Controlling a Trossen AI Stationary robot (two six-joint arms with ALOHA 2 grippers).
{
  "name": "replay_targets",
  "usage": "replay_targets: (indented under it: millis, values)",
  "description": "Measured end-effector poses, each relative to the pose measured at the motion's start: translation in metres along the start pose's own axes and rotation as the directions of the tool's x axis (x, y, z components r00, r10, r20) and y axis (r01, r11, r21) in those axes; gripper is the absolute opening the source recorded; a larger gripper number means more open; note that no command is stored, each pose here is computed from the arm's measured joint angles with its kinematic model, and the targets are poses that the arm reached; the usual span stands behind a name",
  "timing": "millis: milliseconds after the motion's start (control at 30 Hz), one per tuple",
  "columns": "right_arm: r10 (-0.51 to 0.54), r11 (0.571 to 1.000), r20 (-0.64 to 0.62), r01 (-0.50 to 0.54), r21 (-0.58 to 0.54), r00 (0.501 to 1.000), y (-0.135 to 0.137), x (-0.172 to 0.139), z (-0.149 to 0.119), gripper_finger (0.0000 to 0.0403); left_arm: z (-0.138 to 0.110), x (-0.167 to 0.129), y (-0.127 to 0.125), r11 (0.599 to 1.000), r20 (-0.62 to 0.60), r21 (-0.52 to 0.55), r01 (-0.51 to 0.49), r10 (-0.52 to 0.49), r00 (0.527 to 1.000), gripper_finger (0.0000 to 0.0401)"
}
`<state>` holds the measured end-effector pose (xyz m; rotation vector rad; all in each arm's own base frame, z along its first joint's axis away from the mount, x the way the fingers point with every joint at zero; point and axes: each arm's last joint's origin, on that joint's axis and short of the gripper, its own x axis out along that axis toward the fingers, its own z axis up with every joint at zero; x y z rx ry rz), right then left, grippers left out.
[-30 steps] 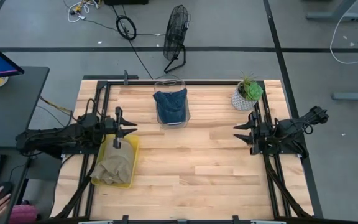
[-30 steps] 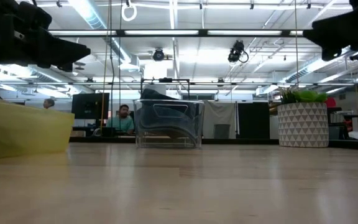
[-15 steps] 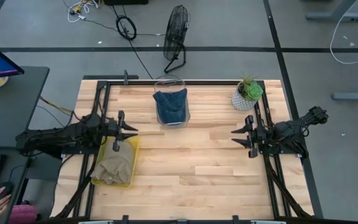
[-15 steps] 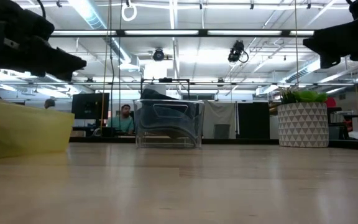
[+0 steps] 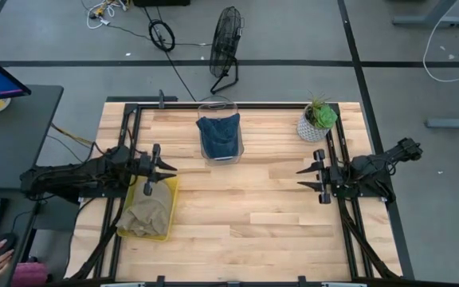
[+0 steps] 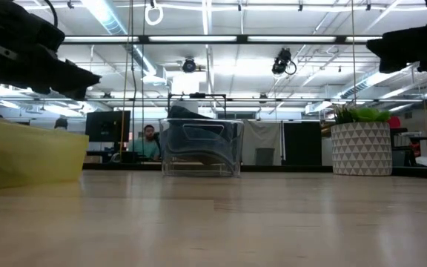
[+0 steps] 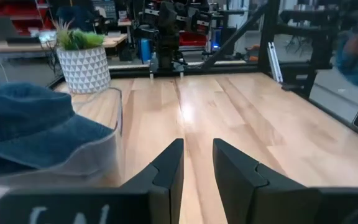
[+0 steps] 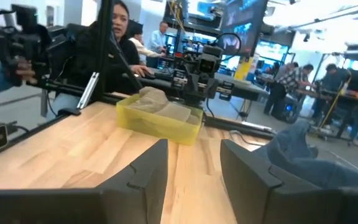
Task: Pick & Place hat
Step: Return to Home Position
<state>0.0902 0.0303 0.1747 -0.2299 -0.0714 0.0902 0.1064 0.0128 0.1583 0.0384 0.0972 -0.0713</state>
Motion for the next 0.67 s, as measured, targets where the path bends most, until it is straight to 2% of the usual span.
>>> replay_targets:
  millis: [133,233,667]
  values:
    - [-0.013,1.000,-0.003,0.013,-0.006,1.000,-0.0012,0.0003,-0.0003,0.0151,0.0000,0.0000,0.0000,0.997,0.000,-0.077,0.000,0.000,1.000,0.0089]
    - [-0.016,0.999,-0.004,0.016,-0.039,1.000,-0.0014,0.0003,-0.0003,0.0151,0.0000,0.0000,0.0000,0.997,0.001,-0.079,0.000,0.000,1.000,0.0089]
    - [-0.016,0.999,-0.004,0.016,-0.041,1.000,-0.0014,0.0003,-0.0003,0.0151,0.0001,0.0000,0.0000,0.997,0.002,-0.075,0.000,0.000,1.000,0.0089]
